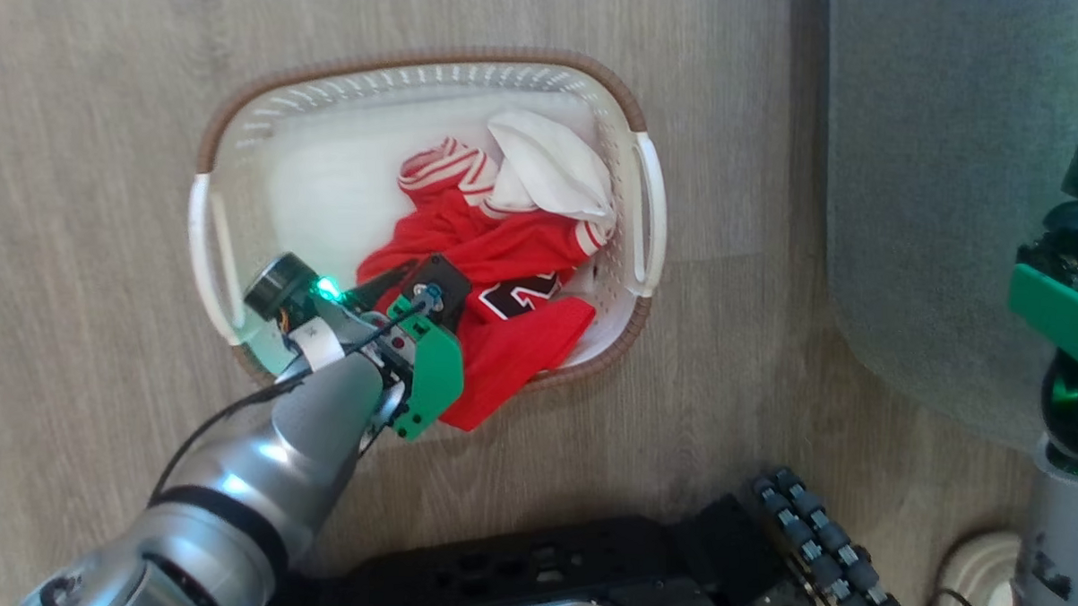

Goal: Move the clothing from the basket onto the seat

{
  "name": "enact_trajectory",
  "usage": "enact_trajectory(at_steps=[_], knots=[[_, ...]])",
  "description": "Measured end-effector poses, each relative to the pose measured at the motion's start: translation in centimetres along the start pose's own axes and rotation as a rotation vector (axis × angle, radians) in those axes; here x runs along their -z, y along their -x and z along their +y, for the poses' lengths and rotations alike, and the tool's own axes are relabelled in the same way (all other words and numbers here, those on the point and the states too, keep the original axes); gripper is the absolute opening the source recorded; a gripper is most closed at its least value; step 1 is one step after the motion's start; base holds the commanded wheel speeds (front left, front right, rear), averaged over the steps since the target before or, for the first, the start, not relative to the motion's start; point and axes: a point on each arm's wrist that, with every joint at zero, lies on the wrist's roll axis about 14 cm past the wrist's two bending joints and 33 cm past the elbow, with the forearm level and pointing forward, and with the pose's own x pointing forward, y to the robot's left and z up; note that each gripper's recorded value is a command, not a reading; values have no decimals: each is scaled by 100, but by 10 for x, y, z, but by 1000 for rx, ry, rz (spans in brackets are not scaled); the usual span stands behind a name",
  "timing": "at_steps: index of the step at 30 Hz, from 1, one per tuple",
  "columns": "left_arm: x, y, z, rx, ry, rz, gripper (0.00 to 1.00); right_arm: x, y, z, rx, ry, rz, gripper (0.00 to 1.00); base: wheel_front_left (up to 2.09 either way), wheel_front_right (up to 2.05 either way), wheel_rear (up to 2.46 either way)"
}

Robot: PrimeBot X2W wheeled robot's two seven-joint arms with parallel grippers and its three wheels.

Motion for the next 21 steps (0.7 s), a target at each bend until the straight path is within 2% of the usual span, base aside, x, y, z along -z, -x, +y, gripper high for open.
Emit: enact_trajectory(at_steps=[16, 17, 19, 20, 21], knots=[[18, -30, 6, 21, -27, 99, 100, 10, 4, -12, 25, 8, 19, 100, 0, 0, 0], [18, -31, 7, 21, -29, 102, 92, 10, 4, -13, 27, 9, 18, 100, 0, 0, 0], [18, -33, 7, 23, -32, 105, 47, 10, 3, -14, 30, 13, 15, 100, 0, 0, 0], [17, -34, 8, 21, -31, 103, 30, 10, 3, -15, 30, 14, 14, 100, 0, 0, 0], [16, -34, 10, 19, -28, 101, 7, 10, 3, -15, 31, 15, 14, 100, 0, 0, 0]])
